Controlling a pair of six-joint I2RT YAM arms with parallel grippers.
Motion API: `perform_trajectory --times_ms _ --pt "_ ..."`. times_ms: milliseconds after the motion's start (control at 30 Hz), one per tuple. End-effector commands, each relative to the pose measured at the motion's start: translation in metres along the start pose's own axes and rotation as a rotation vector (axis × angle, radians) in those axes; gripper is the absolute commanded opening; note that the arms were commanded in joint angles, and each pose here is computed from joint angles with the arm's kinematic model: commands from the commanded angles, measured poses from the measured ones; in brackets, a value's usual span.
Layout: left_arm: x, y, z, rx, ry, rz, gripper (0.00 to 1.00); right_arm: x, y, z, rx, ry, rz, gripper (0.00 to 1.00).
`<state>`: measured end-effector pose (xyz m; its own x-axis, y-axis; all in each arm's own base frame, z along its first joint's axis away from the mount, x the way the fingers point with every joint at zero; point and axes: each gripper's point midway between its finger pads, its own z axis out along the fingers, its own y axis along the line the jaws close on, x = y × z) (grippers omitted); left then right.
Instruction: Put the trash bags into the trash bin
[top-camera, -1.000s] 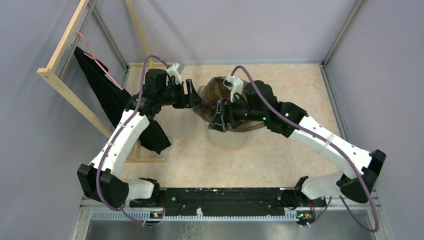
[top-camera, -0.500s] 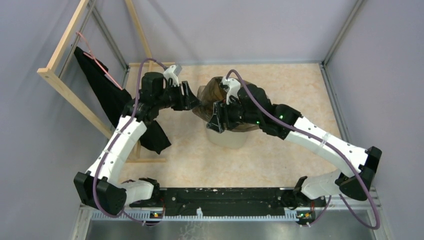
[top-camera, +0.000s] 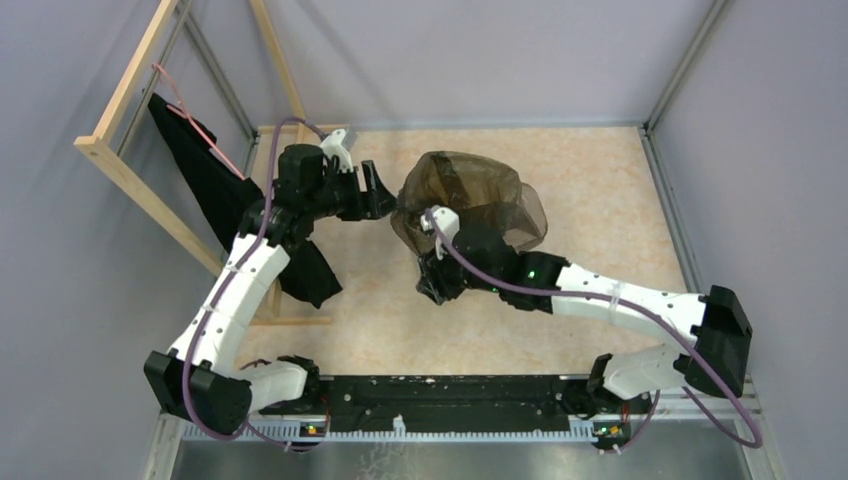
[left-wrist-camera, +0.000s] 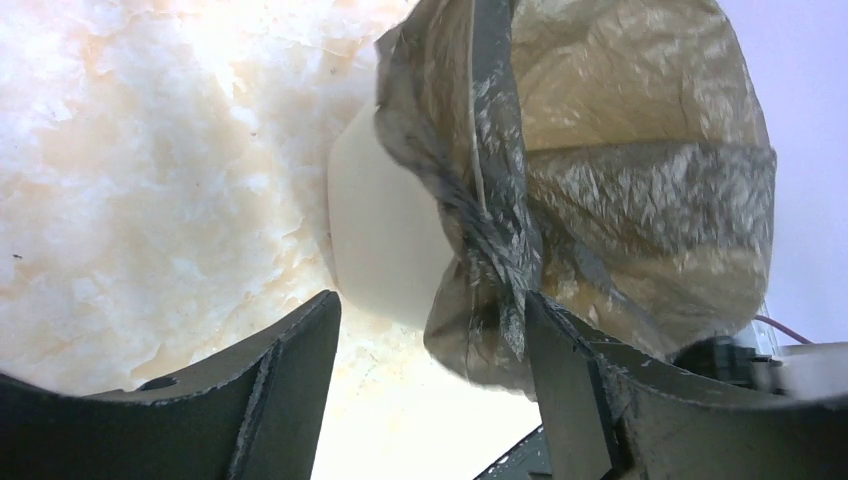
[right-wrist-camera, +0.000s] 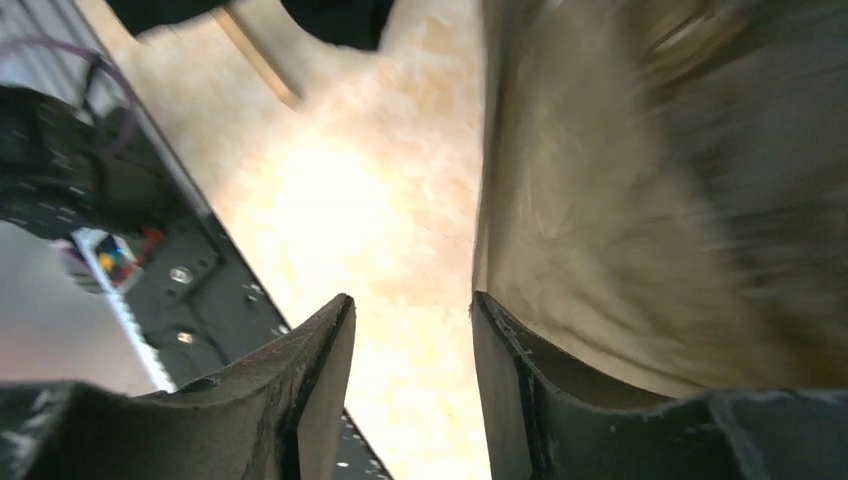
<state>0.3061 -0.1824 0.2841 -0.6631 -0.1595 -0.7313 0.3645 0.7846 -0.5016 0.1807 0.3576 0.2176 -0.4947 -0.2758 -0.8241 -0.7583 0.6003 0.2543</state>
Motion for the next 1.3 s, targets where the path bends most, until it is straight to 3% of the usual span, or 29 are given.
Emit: perform_trajectory --times_ms 0,267,533,800,967,1267 --pt "-0.026 -0.012 -0.014 0.011 -0.081 0.017 0.73 -0.012 -0.019 0.010 0.080 -0.138 -0.114 0.48" --pt "-0.016 -0.009 -0.001 0.033 -0.051 0.007 0.73 -0.023 -0.011 -0.004 0.049 -0.189 -0.073 0.58" --pt "-0.040 -0.018 0.005 0.065 -0.095 0.010 0.62 -0.040 -0.009 -0.050 0.046 -0.265 0.044 0.58" --pt "-0.023 -0.016 0.020 0.105 -0.037 -0.026 0.36 -0.050 -0.031 -0.093 0.172 -0.318 0.090 0.53" --pt "-0.013 -0.015 0.023 0.123 -0.026 -0.038 0.47 -0.059 -0.058 -0.123 0.291 -0.365 0.119 0.53" --pt "0.010 0.000 0.036 0.103 0.022 -0.071 0.21 -0.051 -0.102 -0.148 0.348 -0.363 0.265 0.51"
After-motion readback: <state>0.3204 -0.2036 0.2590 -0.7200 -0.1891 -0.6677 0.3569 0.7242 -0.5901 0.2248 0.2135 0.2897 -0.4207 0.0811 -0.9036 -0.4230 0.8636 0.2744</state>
